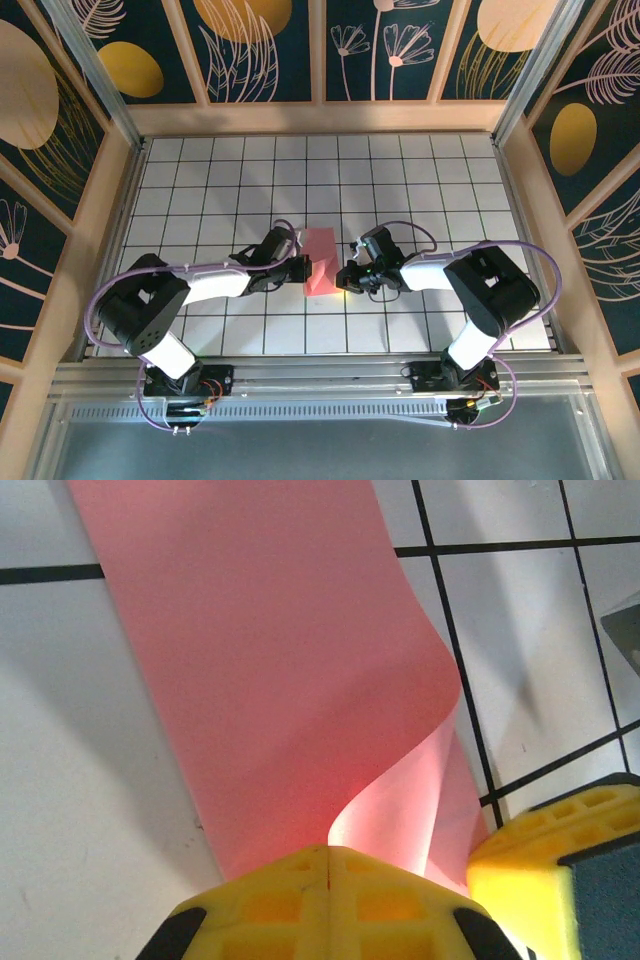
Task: Fold a paper plane with a square sheet of paper (fold left side to right side)
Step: Fold the triangle a second time at the center of the table.
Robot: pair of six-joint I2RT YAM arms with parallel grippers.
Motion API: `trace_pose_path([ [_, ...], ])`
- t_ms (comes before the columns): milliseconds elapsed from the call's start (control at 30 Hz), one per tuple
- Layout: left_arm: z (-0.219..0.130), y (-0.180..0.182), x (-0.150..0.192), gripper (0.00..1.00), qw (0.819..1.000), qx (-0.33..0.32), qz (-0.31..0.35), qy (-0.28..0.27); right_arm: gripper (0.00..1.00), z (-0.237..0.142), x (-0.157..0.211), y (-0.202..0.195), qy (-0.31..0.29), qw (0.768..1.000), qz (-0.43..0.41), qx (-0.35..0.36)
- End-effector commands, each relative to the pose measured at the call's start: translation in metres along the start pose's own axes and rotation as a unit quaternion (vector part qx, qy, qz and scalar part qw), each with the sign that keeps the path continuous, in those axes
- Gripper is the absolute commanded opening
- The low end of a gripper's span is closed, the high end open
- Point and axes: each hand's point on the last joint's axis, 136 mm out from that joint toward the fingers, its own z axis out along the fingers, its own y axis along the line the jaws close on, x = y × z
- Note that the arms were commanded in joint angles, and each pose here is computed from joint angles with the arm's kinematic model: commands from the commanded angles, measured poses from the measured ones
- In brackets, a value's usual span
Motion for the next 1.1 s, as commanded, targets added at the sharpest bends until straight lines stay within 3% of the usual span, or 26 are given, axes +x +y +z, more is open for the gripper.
trace_pose_path([
  [0,0.002,0.006,-0.010,0.00,1.000,-0.021,0.014,-0.008,0.00,0.003,0.012,-0.019,0.018,0.999,0.009,0.041],
  [1067,0.015,0.019,-0.014,0.00,0.998,-0.057,0.034,0.000,0.00,0.003,0.015,-0.022,0.023,0.999,0.009,0.047],
])
